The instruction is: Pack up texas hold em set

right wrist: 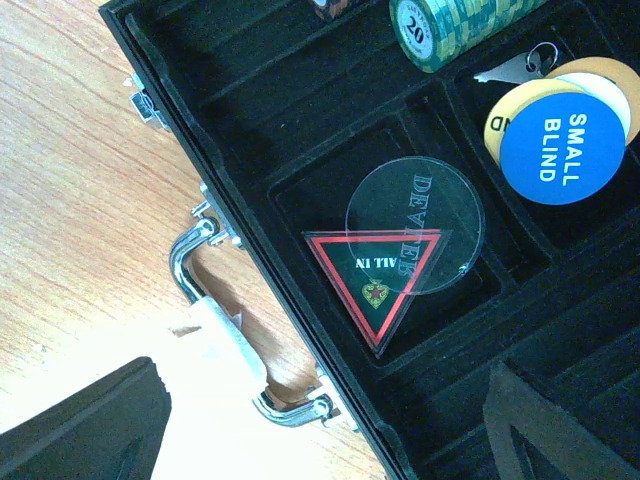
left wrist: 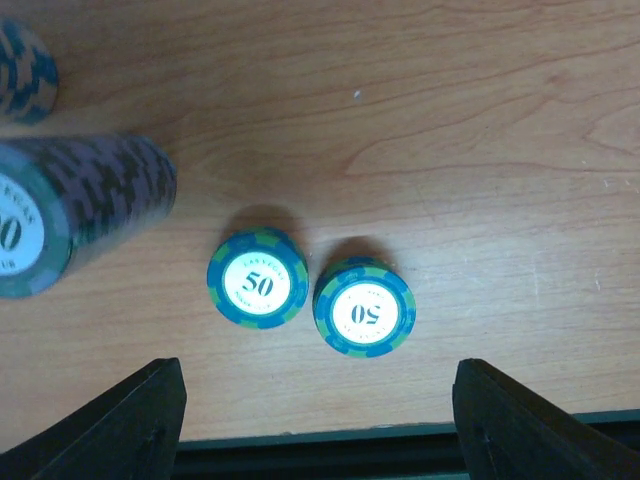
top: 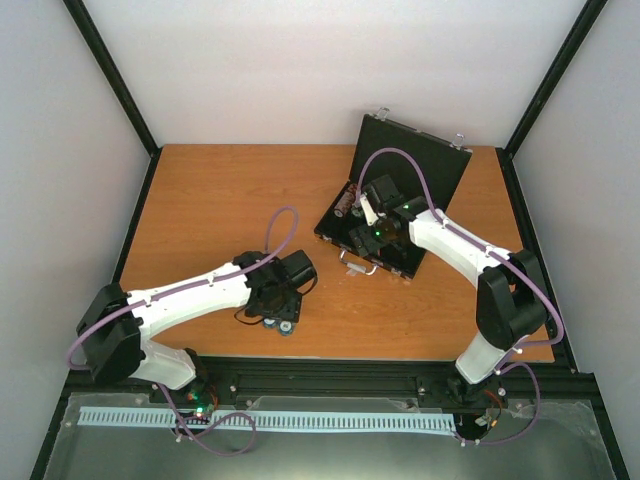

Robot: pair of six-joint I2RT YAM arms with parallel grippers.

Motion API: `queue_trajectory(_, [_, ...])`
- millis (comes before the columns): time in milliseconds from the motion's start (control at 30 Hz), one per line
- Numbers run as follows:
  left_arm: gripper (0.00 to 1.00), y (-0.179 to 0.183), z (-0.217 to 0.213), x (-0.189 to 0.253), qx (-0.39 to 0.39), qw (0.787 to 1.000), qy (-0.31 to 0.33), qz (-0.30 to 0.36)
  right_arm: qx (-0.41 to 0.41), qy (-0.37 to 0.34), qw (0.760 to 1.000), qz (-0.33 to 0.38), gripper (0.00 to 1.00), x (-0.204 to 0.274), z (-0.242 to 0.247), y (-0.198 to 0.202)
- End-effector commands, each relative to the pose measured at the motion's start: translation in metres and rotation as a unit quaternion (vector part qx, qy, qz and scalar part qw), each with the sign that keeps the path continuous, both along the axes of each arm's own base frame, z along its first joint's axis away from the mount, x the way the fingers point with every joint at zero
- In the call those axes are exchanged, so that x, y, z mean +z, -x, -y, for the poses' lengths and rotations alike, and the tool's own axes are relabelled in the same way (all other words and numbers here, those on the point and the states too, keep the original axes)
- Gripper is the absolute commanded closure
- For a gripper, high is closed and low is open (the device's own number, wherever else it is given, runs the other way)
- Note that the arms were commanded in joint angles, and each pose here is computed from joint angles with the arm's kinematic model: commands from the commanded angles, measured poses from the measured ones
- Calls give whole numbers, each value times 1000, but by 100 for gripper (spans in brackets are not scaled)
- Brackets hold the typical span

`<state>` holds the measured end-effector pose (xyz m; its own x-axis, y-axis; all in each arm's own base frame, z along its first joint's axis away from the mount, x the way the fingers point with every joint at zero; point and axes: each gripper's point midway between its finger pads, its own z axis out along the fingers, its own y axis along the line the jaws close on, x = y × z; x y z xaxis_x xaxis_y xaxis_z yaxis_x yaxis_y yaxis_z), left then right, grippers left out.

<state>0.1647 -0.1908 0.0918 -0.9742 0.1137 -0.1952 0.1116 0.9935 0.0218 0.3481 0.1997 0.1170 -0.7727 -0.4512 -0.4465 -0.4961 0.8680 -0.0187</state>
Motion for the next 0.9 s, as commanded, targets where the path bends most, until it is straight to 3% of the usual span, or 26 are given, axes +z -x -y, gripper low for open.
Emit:
queue_trajectory(0, [24, 5, 0, 5, 75, 997, 21, -26, -7, -10, 1000, 12, 13, 14, 0, 0])
queue_trajectory(200, [24, 14, 1, -1, 169, 983, 43, -51, -13, -21, 1000, -11, 13, 8, -2, 8])
queue_trajectory(500, [24, 1, -16, -23, 266, 961, 70, -35, -2, -27, 999, -30, 14, 2, -10, 8])
queue_trajectory(867, [24, -24, -1, -48, 295, 950, 98, -35, 0, -19, 1000, -19, 14, 8, -5, 9])
